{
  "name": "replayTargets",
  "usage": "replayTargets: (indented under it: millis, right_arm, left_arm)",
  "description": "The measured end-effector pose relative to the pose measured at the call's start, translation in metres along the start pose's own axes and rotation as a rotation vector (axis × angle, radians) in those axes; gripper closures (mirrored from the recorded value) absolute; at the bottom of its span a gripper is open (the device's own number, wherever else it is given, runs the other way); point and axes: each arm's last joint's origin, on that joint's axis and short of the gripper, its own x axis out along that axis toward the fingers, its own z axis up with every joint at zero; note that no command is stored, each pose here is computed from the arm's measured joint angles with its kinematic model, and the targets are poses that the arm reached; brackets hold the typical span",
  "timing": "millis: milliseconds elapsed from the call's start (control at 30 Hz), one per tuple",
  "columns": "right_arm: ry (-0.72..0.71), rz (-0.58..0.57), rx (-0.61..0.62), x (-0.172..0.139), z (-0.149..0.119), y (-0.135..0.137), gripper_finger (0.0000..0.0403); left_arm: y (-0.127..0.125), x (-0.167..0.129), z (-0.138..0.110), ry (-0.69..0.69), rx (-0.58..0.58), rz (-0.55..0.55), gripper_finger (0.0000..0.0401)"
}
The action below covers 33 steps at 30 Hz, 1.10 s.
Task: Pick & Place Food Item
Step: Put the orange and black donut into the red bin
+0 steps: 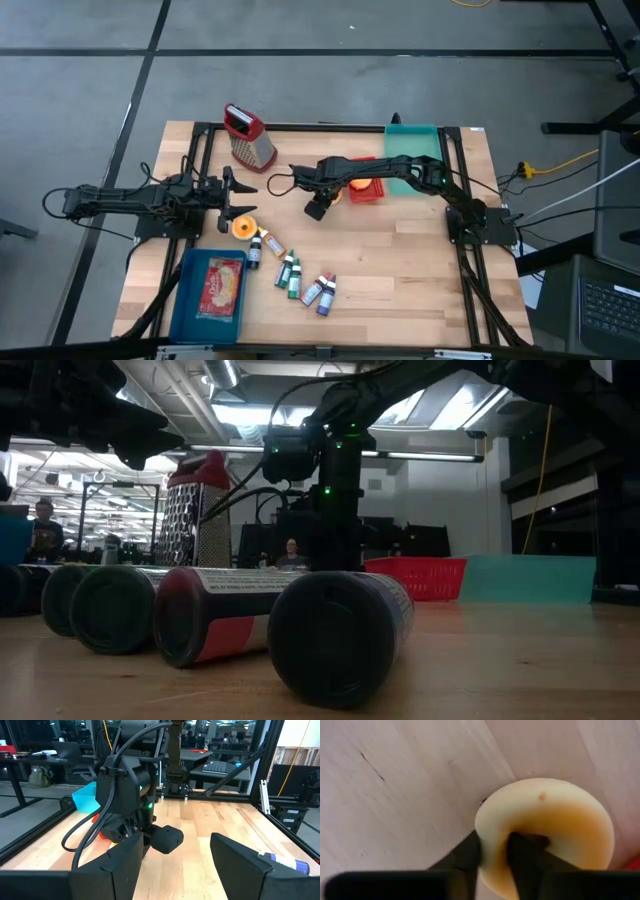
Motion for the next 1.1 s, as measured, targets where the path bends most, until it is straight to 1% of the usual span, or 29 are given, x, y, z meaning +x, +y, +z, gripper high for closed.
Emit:
replayTargets:
  millis: [67, 100, 133, 300, 400, 567, 633, 733, 833, 933, 1000, 1033, 1100]
  right_arm:
    - [-0.003, 0.001, 0.000, 0.000, 0.001, 0.000, 0.0362]
    - [-0.005, 0.002, 0.000, 0.000, 0.001, -0.001, 0.0380]
    - [-0.008, 0.003, 0.001, 0.000, 0.001, -0.001, 0.0388]
    - [-0.020, 0.002, -0.003, -0.002, 0.003, -0.002, 0.0385]
    - [-0.093, 0.022, -0.019, -0.013, 0.014, 0.003, 0.0395]
    - [-0.242, 0.071, -0.069, -0.058, 0.036, 0.009, 0.0395]
    - [-0.302, 0.063, -0.081, -0.081, 0.042, 0.010, 0.0395]
    - [-0.329, -0.032, -0.088, -0.115, 0.041, 0.005, 0.0396]
    - [-0.320, -0.141, -0.070, -0.136, 0.031, -0.005, 0.0397]
    - [-0.267, -0.200, 0.006, -0.154, 0.014, -0.019, 0.0397]
    - [-0.223, -0.281, 0.044, -0.162, 0.001, -0.027, 0.0397]
    - [-0.223, -0.304, 0.060, -0.164, -0.002, -0.030, 0.0397]
    - [-0.218, -0.315, 0.083, -0.166, -0.007, -0.032, 0.0397]
  left_arm:
    - [0.000, 0.000, 0.000, 0.000, 0.000, 0.000, 0.0173]
    - [0.000, 0.000, 0.000, 0.000, 0.000, 0.000, 0.0173]
    - [0.000, 0.000, 0.000, 0.000, 0.000, 0.000, 0.0173]
    - [0.000, 0.000, 0.000, 0.000, 0.000, 0.000, 0.0173]
    - [0.000, 0.000, 0.000, 0.000, 0.000, 0.000, 0.0173]
    - [0.000, 0.000, 0.000, 0.000, 0.000, 0.000, 0.0173]
    - [0.000, 0.000, 0.000, 0.001, 0.000, 0.000, 0.0173]
    - [0.000, 0.000, 0.000, 0.001, 0.000, 0.000, 0.0173]
    - [0.000, 0.000, 0.000, 0.002, 0.000, -0.009, 0.0173]
    - [-0.001, 0.000, 0.000, 0.005, 0.000, -0.025, 0.0173]
    - [-0.001, 0.000, 0.000, 0.005, 0.000, -0.024, 0.0173]
    - [-0.001, 0.000, -0.001, 0.006, 0.000, -0.025, 0.0173]
    - [-0.001, 0.000, -0.001, 0.007, 0.000, -0.025, 0.0173]
